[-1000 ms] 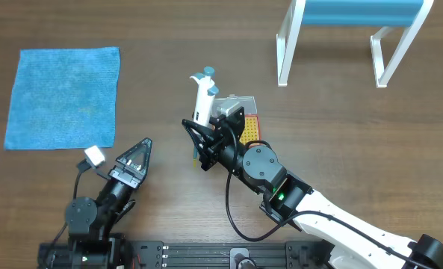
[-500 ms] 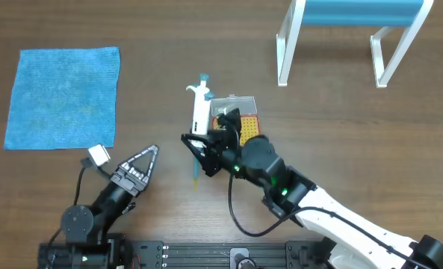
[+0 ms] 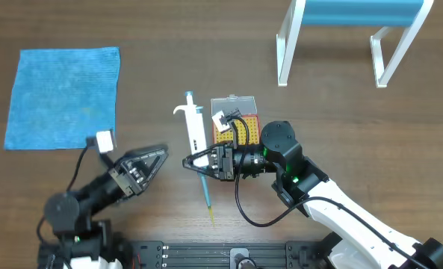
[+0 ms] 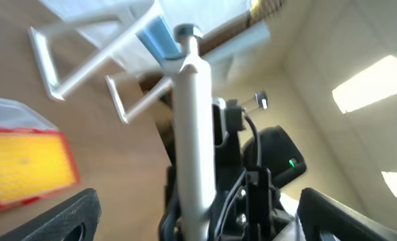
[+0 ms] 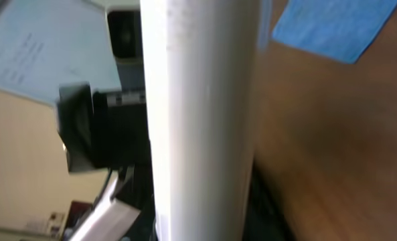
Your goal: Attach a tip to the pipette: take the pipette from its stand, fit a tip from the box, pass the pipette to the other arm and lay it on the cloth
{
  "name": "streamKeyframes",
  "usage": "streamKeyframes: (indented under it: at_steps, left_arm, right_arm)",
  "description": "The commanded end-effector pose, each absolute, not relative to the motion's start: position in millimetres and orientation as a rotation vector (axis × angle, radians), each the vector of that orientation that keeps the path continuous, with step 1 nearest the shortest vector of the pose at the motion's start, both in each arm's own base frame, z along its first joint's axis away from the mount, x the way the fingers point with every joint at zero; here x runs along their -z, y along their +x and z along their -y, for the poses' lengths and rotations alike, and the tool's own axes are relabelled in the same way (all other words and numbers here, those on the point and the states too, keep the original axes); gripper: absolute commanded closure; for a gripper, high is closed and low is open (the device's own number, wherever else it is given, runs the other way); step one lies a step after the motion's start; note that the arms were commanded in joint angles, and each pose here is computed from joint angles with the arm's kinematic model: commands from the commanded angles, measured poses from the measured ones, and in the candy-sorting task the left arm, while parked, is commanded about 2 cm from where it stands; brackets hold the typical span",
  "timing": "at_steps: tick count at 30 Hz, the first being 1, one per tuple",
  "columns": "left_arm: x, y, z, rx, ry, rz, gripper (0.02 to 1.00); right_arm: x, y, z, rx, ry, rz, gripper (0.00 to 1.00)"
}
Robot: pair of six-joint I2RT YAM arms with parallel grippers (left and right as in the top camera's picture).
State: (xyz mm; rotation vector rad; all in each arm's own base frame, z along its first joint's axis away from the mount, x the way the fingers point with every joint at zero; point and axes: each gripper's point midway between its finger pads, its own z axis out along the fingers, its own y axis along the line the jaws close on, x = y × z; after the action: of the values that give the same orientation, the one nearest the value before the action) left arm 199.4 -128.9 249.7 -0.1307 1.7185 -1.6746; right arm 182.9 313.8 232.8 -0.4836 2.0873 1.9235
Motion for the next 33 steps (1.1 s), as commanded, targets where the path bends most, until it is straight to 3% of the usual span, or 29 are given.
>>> streamKeyframes:
  at_steps: [1,9,15,20,21,22,25,26,27,33]
  left_arm:
    - [-278.1,196.9,144.5,1.780,0.182,-1.831,0.064]
    - [-279.5,234.7,176.7,1.884,0.279,-1.855,0.066]
    - [-259.1,255.4,194.5,1.923,0.232,-1.875,0.066]
    - [-263.2,265.2,201.0,1.896,0.210,-1.839,0.064]
    - [-265.5,265.9,201.3,1.890,0.213,-1.826,0.102]
    - [-267.5,266.5,201.1,1.885,0.218,-1.816,0.222]
    - [-268.7,266.8,201.2,1.885,0.221,-1.814,0.704]
    - [-268.7,266.7,201.3,1.886,0.221,-1.814,0.923]
    - [-268.6,266.7,201.3,1.886,0.221,-1.815,0.989]
    - [-268.6,266.9,201.2,1.885,0.219,-1.815,0.989]
  right_arm:
    - [-248.7,165.0,-312.1,-2.031,-0.581,-2.072,0.928]
    - [-250.8,165.5,-312.3,-2.029,-0.588,-2.057,0.925]
    - [-256.4,166.5,-312.6,-2.025,-0.605,-2.016,0.925]
    - [-256.3,167.0,-312.7,-2.024,-0.601,-2.016,0.925]
    - [-256.3,167.1,-312.7,-2.023,-0.601,-2.016,0.928]
    - [-256.3,167.1,-312.7,-2.023,-0.601,-2.016,0.928]
    - [-256.3,167.1,-312.7,-2.023,-0.601,-2.016,0.925]
    - [-256.3,167.1,-312.7,-2.023,-0.601,-2.016,0.928]
    - [-256.3,167.2,-312.6,-2.023,-0.600,-2.016,0.928]
    - [-256.2,168.6,-312.6,-2.018,-0.592,-2.016,0.928]
